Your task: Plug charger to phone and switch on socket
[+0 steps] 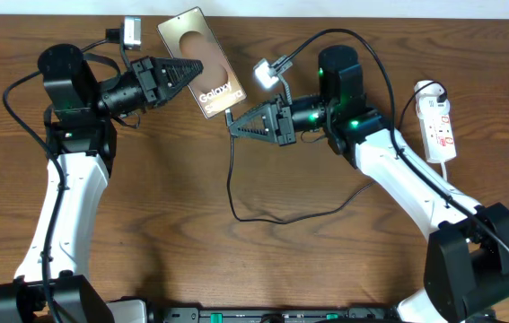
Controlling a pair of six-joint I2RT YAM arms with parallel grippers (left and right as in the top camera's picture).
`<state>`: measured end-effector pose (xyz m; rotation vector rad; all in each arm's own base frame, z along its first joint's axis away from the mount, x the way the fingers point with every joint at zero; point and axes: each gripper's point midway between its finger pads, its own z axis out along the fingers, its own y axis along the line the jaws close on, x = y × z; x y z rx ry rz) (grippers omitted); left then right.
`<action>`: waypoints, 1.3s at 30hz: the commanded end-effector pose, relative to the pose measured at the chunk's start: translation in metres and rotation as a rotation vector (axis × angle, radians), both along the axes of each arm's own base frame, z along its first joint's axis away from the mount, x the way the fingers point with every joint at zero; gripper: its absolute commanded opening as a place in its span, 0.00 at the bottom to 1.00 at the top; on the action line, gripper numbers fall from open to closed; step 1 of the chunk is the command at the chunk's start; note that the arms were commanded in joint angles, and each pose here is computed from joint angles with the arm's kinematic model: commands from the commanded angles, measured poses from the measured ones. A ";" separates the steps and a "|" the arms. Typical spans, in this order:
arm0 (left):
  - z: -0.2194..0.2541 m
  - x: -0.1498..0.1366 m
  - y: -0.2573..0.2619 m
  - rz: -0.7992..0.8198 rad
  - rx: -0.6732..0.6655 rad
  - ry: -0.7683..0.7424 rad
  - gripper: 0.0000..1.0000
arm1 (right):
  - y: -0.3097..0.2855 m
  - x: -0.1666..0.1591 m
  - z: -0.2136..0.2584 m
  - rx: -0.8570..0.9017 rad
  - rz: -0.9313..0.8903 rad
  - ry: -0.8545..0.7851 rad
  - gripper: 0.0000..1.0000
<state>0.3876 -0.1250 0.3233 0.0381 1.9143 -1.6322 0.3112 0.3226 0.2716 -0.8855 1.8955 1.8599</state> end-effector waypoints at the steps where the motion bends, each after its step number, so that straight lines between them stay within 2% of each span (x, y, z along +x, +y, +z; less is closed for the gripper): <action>1: 0.017 -0.016 -0.008 -0.088 0.010 -0.080 0.07 | -0.009 0.013 0.007 0.014 -0.034 -0.047 0.01; 16: 0.017 -0.019 -0.009 -0.105 0.007 -0.080 0.07 | -0.014 0.004 0.010 0.042 0.024 -0.078 0.01; 39: 0.017 -0.020 -0.010 -0.113 0.006 -0.079 0.07 | -0.031 0.013 0.007 0.037 0.001 -0.052 0.01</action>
